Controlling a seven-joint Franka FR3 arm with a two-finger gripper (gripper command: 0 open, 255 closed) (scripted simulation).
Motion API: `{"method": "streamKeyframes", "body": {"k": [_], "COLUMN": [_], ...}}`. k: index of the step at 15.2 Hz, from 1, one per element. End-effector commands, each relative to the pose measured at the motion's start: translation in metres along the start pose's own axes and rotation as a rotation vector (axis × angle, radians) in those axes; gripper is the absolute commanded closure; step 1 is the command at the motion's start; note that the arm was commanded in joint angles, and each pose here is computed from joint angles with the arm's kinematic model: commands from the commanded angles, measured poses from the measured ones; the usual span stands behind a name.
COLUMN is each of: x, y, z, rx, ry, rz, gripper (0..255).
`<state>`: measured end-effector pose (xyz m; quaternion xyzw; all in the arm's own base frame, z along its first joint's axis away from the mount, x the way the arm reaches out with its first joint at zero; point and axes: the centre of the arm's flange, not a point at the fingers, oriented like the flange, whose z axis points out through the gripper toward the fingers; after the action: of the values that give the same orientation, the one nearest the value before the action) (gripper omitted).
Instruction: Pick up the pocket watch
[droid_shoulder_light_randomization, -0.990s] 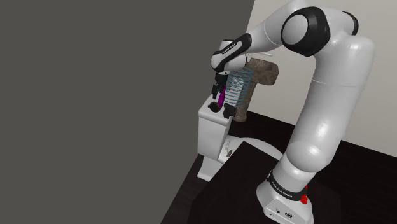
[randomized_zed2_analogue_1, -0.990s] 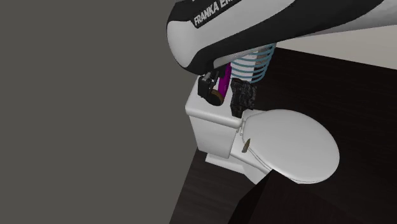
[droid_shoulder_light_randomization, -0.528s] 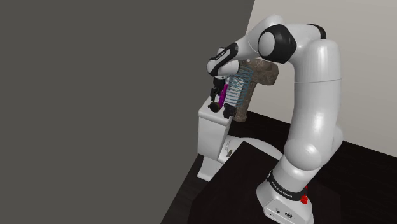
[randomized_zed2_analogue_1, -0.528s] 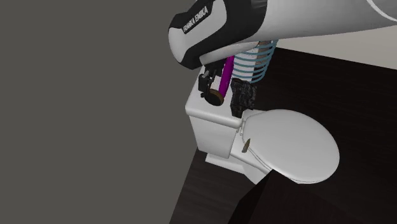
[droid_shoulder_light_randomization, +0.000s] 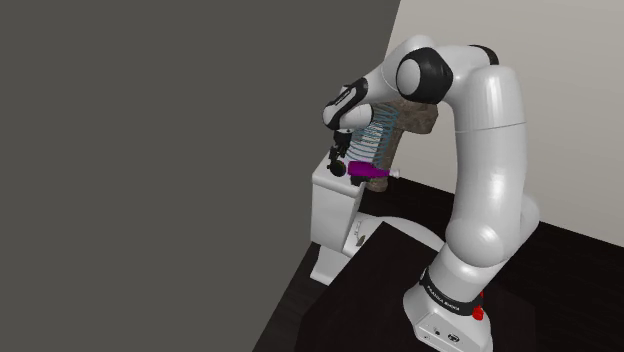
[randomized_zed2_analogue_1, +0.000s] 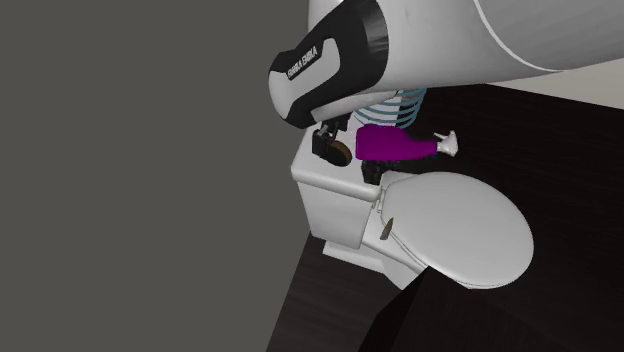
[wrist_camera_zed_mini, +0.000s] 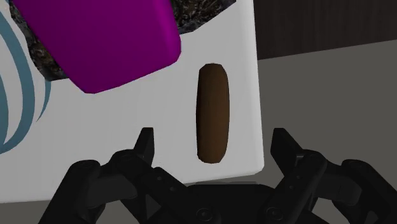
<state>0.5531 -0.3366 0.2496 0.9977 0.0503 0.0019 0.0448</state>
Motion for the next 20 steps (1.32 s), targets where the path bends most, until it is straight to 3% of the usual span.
{"method": "streamKeyframes", "body": {"k": [1,10,20], "x": [0.000,0.000,0.000], "y": [-0.001,0.000,0.005], "z": [0.001,0.001,-0.051], "rx": [0.000,0.000,0.000], "ry": [0.001,0.001,0.001], "rz": [0.000,0.000,0.000], "gripper": [255,255,255]}}
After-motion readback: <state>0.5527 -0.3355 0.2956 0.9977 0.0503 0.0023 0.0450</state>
